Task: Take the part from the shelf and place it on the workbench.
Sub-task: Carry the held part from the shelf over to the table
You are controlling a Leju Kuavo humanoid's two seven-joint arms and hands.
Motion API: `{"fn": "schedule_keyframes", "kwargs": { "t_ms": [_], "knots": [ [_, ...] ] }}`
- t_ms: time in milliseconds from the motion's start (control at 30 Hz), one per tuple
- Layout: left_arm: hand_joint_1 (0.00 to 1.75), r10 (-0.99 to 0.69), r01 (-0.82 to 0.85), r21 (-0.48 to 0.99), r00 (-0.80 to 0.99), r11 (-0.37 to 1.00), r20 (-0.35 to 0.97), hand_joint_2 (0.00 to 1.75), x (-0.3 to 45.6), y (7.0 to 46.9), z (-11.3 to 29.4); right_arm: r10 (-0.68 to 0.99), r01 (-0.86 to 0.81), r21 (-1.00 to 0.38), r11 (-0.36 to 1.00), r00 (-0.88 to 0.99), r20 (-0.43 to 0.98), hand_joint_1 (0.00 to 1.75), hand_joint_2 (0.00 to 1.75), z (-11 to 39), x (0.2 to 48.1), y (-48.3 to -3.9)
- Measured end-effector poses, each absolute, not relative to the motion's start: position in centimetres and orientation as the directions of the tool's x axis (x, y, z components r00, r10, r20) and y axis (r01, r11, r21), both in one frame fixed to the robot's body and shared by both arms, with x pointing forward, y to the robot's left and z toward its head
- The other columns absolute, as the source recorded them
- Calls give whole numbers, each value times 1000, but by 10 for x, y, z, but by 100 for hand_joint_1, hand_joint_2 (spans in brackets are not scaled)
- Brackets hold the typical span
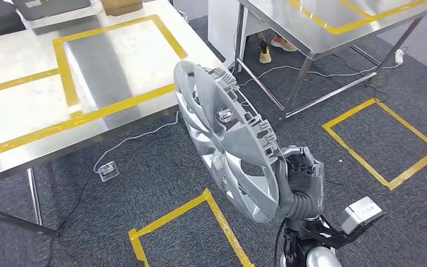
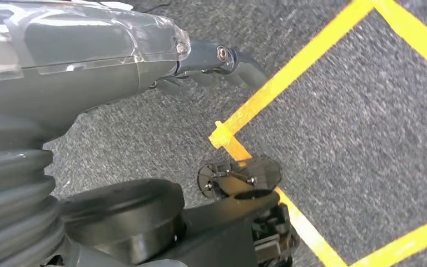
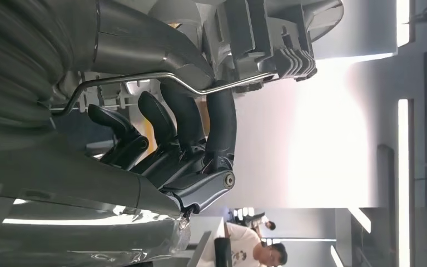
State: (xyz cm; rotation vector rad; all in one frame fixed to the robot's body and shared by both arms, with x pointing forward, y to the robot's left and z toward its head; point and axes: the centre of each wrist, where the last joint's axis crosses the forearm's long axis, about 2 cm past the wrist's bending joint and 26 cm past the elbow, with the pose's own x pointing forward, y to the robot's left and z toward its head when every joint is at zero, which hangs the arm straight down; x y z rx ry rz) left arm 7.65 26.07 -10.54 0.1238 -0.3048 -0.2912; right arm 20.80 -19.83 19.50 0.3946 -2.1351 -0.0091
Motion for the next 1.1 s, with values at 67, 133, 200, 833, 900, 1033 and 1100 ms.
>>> {"fn": "schedule_keyframes", "kwargs": {
  "t_ms": [67, 133, 200, 833, 900, 1033, 1100],
  "knots": [
    [0, -301, 264, 162, 912, 951, 278, 175, 77, 260, -105, -284, -277, 156, 948, -514, 810, 175, 175, 195, 208, -198],
    [0, -301, 265, 162, 913, 951, 276, 175, 76, 261, -106, -284, -278, 156, 948, -514, 809, 175, 175, 195, 208, -198],
    [0, -302, 265, 164, 913, 950, 274, 175, 75, 262, -106, -285, -278, 157, 948, -515, 808, 175, 175, 196, 208, -198],
    [0, -303, 267, 163, 912, 950, 277, 175, 76, 260, -105, -287, -279, 159, 947, -512, 810, 175, 175, 195, 208, -198],
    [0, -304, 268, 162, 911, 950, 277, 175, 76, 259, -105, -286, -279, 159, 947, -510, 811, 175, 175, 195, 208, -199],
    [0, -304, 268, 160, 911, 950, 279, 175, 76, 258, -105, -285, -279, 157, 948, -512, 810, 175, 175, 195, 208, -199],
    [0, -303, 268, 156, 911, 951, 280, 175, 76, 255, -105, -285, -280, 156, 947, -515, 808, 175, 175, 196, 209, -199]
  ]
}}
